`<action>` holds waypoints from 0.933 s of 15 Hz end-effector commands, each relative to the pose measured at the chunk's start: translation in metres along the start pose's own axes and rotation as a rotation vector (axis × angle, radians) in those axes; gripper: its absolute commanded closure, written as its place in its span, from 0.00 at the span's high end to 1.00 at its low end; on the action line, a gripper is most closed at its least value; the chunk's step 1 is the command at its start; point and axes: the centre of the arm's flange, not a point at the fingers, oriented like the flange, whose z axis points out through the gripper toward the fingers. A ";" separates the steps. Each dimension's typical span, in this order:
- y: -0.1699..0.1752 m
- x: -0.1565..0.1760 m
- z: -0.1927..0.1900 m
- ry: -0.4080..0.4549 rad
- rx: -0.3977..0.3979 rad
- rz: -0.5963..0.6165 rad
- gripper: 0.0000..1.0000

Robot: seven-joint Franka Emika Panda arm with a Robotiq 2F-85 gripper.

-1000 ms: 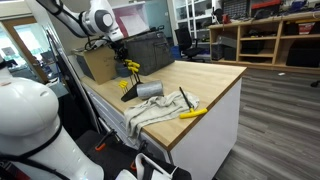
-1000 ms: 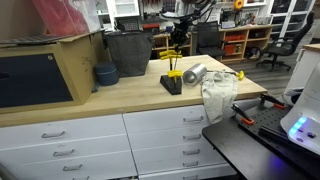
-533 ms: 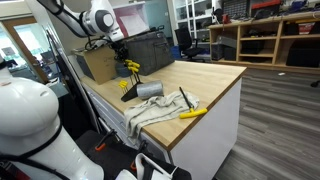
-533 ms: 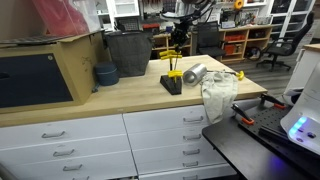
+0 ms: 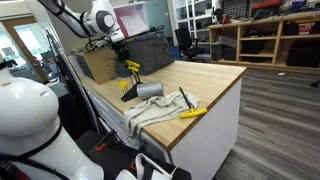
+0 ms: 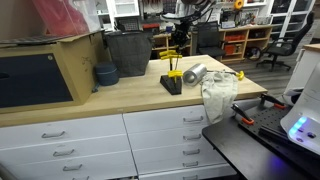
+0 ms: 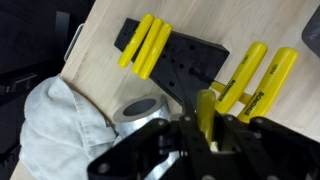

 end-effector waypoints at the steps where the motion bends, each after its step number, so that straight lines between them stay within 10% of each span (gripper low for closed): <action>1: -0.006 -0.006 0.001 0.009 -0.013 0.020 0.03; 14: 0.003 -0.014 0.024 0.056 -0.022 0.205 0.03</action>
